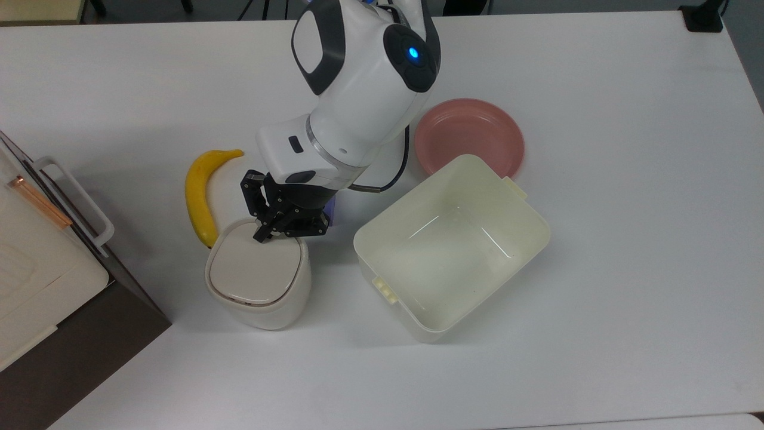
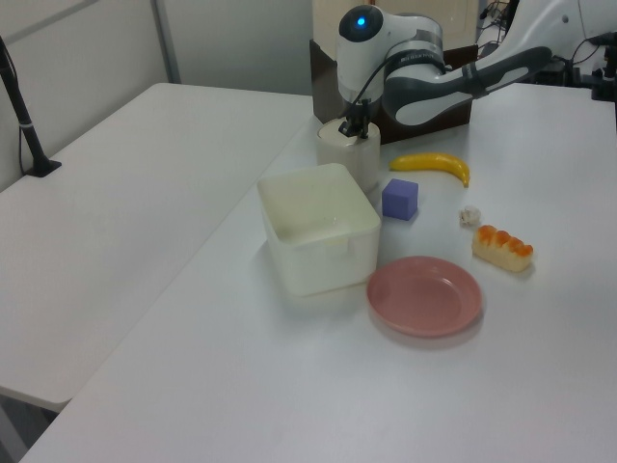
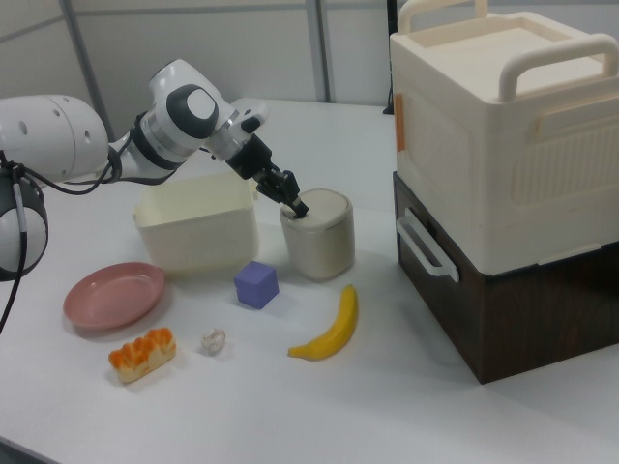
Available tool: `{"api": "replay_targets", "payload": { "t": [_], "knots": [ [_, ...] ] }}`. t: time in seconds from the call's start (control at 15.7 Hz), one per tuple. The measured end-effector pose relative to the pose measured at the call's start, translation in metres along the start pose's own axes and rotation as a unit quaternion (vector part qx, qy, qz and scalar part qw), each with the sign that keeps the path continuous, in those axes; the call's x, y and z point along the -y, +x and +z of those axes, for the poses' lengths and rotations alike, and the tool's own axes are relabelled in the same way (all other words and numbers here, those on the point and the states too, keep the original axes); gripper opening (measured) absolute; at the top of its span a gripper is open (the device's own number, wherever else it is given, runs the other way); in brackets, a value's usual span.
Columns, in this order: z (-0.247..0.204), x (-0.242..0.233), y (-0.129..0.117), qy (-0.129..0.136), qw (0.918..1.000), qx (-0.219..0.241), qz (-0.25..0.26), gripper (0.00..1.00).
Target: Open the trash can
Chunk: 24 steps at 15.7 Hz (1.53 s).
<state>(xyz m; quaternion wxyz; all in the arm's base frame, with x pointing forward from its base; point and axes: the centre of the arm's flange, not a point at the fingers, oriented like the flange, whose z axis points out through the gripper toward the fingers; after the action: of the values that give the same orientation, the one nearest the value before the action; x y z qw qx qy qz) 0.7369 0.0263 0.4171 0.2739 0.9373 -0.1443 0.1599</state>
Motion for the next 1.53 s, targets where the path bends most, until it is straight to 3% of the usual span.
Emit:
{"api": "replay_targets", "payload": {
  "t": [0.32,0.95,1.27,1.53],
  "knots": [
    [-0.003,-0.004,0.004,0.002,0.9999,-0.003,0.014,0.01],
    [-0.028,-0.086,0.038,0.123,0.9858,0.04,0.107,0.01],
    [-0.031,-0.119,0.05,0.159,0.9748,0.049,0.149,0.01],
    [-0.034,-0.134,0.054,0.163,0.9743,0.044,0.149,0.01]
  ]
}}
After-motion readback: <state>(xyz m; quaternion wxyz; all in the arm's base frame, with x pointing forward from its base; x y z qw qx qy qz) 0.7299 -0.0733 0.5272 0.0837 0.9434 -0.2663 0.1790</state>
